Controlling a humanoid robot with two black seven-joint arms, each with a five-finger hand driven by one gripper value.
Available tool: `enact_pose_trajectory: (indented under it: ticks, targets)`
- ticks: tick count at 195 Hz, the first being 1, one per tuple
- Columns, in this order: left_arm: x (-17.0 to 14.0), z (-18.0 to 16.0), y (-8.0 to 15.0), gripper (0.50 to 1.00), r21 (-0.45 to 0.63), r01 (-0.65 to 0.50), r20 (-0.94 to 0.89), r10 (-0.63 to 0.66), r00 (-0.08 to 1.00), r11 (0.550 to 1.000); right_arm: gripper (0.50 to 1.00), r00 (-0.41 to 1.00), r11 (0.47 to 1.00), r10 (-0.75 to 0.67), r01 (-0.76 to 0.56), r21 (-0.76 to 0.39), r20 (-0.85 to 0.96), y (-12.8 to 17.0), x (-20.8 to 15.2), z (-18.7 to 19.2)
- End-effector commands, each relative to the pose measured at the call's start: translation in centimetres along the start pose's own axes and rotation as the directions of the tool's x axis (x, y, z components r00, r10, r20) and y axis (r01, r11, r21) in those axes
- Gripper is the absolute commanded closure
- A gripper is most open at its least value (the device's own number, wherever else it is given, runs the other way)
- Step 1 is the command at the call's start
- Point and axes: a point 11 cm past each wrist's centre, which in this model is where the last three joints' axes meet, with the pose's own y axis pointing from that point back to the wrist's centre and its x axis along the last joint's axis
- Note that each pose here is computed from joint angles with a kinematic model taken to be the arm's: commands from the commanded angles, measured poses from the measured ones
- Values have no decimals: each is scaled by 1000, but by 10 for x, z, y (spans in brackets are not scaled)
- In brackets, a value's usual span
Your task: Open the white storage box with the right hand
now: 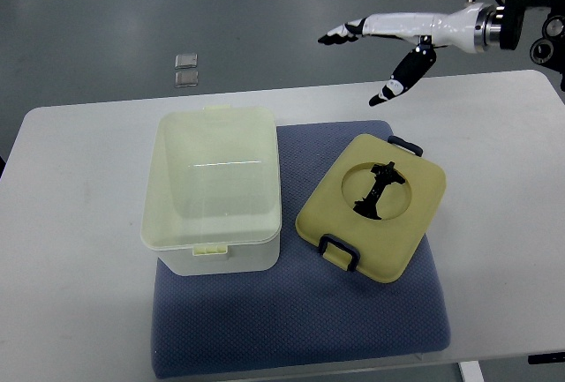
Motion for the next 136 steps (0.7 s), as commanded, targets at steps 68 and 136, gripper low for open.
enact_pose_trajectory:
  ticks: [68, 136]
  targets:
    - [-1, 0, 0, 500, 0, 5, 5, -5, 1000, 1000, 570, 174, 799, 444, -521, -300, 879, 8, -8, 108]
    - [-1, 0, 0, 500, 2, 5, 3, -5, 1000, 1000, 570, -357, 711, 199, -589, -385, 913, 2, -101, 138]
